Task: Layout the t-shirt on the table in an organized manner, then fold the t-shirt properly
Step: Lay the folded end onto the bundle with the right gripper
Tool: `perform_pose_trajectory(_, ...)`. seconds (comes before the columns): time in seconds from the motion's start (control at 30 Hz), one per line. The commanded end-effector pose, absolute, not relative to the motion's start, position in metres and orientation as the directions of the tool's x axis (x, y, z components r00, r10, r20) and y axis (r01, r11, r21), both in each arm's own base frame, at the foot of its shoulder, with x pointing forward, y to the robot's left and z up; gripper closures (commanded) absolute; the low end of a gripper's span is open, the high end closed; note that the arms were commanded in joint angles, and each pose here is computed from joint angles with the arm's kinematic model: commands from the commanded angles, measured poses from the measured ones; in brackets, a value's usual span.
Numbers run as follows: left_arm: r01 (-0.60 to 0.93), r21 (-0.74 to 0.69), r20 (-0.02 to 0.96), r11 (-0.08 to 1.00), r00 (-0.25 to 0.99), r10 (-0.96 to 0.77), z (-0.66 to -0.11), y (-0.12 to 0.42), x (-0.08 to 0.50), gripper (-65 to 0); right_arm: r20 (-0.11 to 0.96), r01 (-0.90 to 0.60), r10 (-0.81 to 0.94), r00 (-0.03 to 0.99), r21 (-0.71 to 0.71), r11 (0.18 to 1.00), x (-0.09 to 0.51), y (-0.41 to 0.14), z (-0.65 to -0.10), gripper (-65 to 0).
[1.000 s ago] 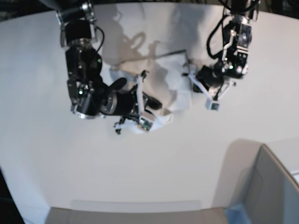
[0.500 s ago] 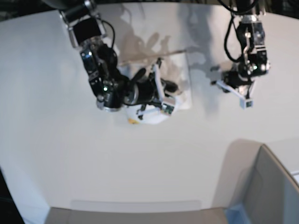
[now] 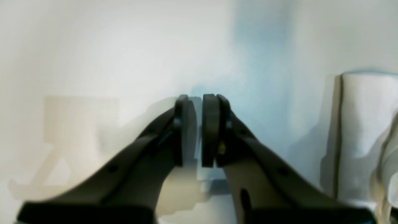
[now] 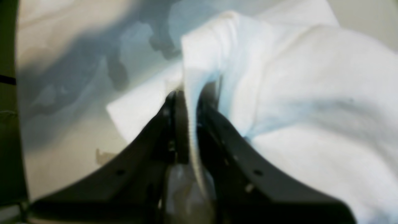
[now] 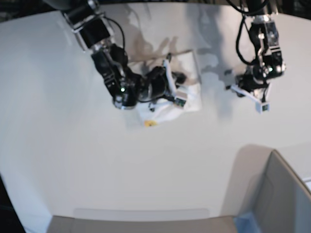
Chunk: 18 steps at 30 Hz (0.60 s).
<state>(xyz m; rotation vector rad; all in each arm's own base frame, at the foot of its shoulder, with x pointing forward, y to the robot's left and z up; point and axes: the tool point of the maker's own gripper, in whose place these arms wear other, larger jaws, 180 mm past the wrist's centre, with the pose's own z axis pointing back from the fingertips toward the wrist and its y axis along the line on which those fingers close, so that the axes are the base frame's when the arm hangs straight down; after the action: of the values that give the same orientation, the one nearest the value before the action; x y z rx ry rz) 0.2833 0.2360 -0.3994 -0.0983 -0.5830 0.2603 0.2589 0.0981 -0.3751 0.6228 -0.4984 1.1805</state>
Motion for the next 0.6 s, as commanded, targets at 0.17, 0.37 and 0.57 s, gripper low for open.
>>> perform_pose_trajectory(0.17,-0.202,-0.163,0.570,0.966,0.780,0.259,-0.388,0.238,0.294,-8.0,0.767,-0.975,0.611,0.195,0.085,0.205,0.270,0.122,-0.324,-18.1)
perform_pose_trajectory(0.37,-0.202,-0.163,0.570,0.966,0.780,0.259,-0.388,0.238,0.294,-8.0,0.832,-0.987,0.544,0.112,0.029,0.158,0.262,0.150,-0.285,-20.9)
perform_pose_trajectory(0.57,-0.208,-0.162,0.571,0.965,0.778,0.263,-0.388,0.241,0.294,-8.0,0.819,-1.000,0.573,0.010,-0.003,0.022,0.229,0.176,-0.286,-20.9)
